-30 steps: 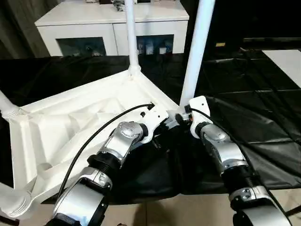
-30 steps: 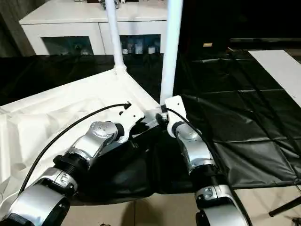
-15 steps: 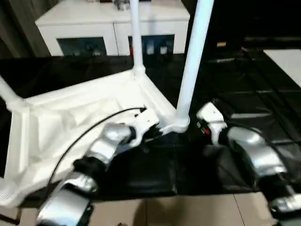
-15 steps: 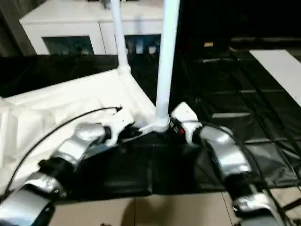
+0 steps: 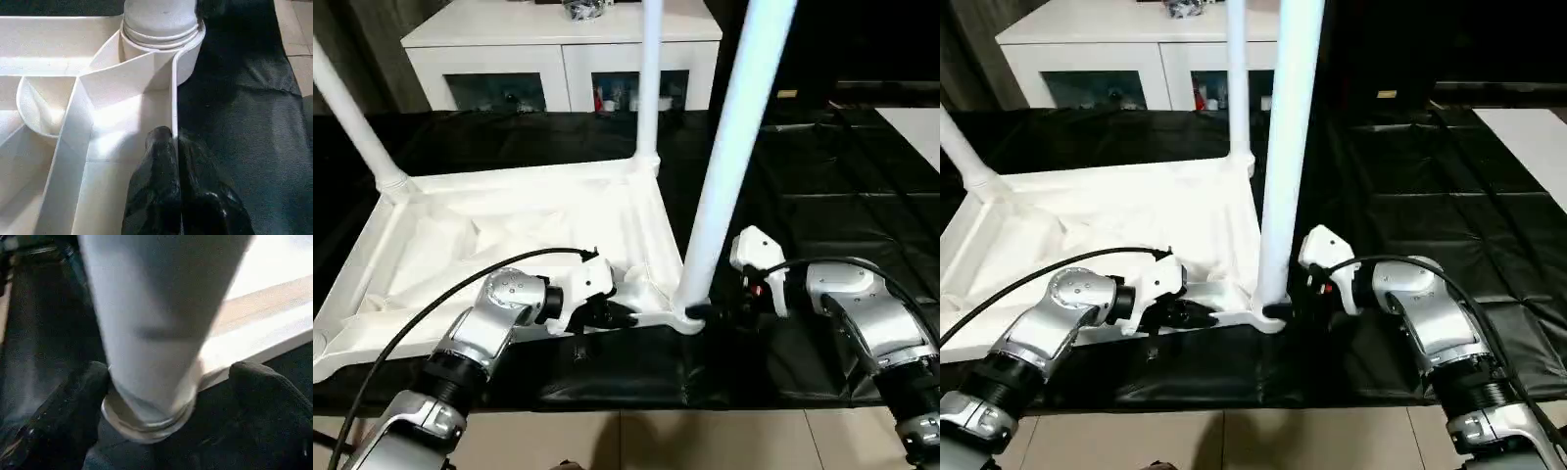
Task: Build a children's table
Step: Rotate leg to tighten
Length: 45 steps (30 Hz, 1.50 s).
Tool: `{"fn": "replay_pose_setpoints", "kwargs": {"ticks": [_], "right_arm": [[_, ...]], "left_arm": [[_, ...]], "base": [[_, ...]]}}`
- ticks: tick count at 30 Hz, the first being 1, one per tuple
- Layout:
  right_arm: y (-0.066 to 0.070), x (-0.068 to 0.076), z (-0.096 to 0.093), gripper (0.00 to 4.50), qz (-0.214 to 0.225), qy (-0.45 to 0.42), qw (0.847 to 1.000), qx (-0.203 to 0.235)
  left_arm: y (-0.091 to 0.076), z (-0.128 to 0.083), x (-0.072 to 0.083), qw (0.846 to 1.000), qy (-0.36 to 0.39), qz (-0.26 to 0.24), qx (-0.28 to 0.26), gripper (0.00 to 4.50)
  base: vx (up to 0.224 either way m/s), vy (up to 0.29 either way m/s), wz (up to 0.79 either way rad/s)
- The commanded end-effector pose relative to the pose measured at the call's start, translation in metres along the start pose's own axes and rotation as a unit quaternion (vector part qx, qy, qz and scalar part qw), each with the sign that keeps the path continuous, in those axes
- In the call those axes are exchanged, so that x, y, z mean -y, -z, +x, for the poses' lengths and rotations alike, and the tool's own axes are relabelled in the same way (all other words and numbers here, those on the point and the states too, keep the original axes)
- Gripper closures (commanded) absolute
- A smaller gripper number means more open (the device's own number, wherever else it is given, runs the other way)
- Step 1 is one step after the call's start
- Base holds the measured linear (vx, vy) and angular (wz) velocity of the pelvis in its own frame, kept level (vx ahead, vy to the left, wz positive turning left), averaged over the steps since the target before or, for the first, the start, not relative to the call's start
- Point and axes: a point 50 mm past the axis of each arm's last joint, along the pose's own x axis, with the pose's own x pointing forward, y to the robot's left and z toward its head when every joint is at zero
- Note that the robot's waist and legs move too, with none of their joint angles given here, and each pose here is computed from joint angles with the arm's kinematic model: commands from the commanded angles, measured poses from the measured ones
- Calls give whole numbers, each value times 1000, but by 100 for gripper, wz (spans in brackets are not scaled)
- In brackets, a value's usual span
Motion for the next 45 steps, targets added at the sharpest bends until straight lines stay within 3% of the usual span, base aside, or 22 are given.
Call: {"fn": "replay_pose_setpoints", "kwargs": {"ticks": [1, 4, 23, 28, 35, 38, 40, 43, 44, 45], "right_arm": [[-1, -4, -1, 27, -9, -21, 1000, -5], [1, -3, 0, 27, -9, -22, 1000, -10], [3, -3, 5, 191, 11, -18, 1000, -12], [8, 6, 13, 199, 29, 63, 997, -22], [12, 6, 34, 205, 59, 152, 986, -22], [10, 10, 43, 211, 78, 210, 974, -24], [9, 17, 52, 217, 126, 296, 947, -21], [8, 23, 57, 228, 155, 369, 916, -24], [8, 23, 57, 228, 155, 369, 916, -24], [6, 25, 62, 228, 165, 398, 902, -27]], "left_arm": [[-8, 3, 5, 999, 26, 7, 26, 450], [-9, 3, 5, 999, 25, 8, 27, 450], [-8, -1, 2, 1000, 19, 5, 20, 450], [-6, 0, -1, 1000, 3, 4, 15, 450], [-10, 12, -20, 996, -87, -6, 11, 450], [-15, 20, -29, 992, -129, -12, 4, 450], [-21, 31, -41, 981, -190, -28, -8, 450], [-28, 43, -49, 968, -245, -50, -13, 450], [-28, 43, -49, 968, -245, -50, -13, 450], [-33, 50, -51, 964, -261, -51, -13, 450]], "base": [[0, 0, 0], [0, 0, 0], [0, 0, 0], [0, 0, 0], [0, 0, 0], [0, 0, 0], [0, 0, 0], [0, 0, 0], [0, 0, 0], [0, 0, 0]]}}
